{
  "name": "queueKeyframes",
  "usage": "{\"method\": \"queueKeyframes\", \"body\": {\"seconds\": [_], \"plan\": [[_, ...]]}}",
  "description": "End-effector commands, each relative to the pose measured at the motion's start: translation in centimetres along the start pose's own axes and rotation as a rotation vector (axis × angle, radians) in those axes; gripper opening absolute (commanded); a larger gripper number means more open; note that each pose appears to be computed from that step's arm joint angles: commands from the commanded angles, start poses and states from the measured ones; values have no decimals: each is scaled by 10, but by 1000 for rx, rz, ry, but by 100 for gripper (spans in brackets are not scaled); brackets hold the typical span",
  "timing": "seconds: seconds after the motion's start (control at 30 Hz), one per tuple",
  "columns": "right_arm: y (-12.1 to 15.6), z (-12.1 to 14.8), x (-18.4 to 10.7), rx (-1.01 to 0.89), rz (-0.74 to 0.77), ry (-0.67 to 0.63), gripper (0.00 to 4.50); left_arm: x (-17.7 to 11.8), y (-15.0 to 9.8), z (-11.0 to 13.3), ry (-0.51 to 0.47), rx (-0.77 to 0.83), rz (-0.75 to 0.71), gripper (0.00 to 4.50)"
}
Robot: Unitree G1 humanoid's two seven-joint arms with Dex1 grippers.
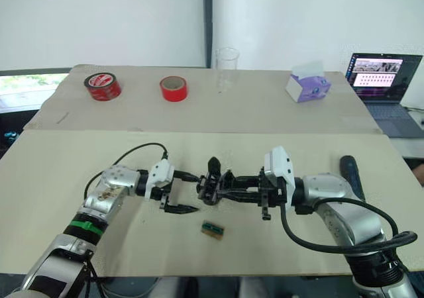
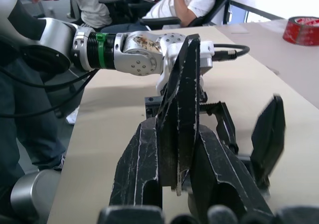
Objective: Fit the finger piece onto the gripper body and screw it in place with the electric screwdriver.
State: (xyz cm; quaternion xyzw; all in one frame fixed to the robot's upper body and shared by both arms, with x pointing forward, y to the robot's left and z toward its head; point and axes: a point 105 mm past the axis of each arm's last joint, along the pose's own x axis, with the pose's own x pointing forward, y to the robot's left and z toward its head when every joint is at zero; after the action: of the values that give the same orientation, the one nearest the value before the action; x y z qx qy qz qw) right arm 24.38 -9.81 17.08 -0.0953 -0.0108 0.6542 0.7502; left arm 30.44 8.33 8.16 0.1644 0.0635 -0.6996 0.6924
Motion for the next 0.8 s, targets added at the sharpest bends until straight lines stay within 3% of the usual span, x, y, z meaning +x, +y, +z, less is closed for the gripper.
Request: {"method": "queueKeyframes", "body": {"seconds": [0.03,0.63,0.73,0.8], "plan": [[2,8,0,-62,5,-18,40,10,1,4,7,43,-33,450],[6,3,5,-77,0,-8,40,34,14,3,-38,6,-14,450],[5,2,7,-88,9,-2,40,34,11,-5,-1,10,-37,370],[1,2,10,-105,15,-1,40,36,12,-5,-7,9,-30,278]]}}
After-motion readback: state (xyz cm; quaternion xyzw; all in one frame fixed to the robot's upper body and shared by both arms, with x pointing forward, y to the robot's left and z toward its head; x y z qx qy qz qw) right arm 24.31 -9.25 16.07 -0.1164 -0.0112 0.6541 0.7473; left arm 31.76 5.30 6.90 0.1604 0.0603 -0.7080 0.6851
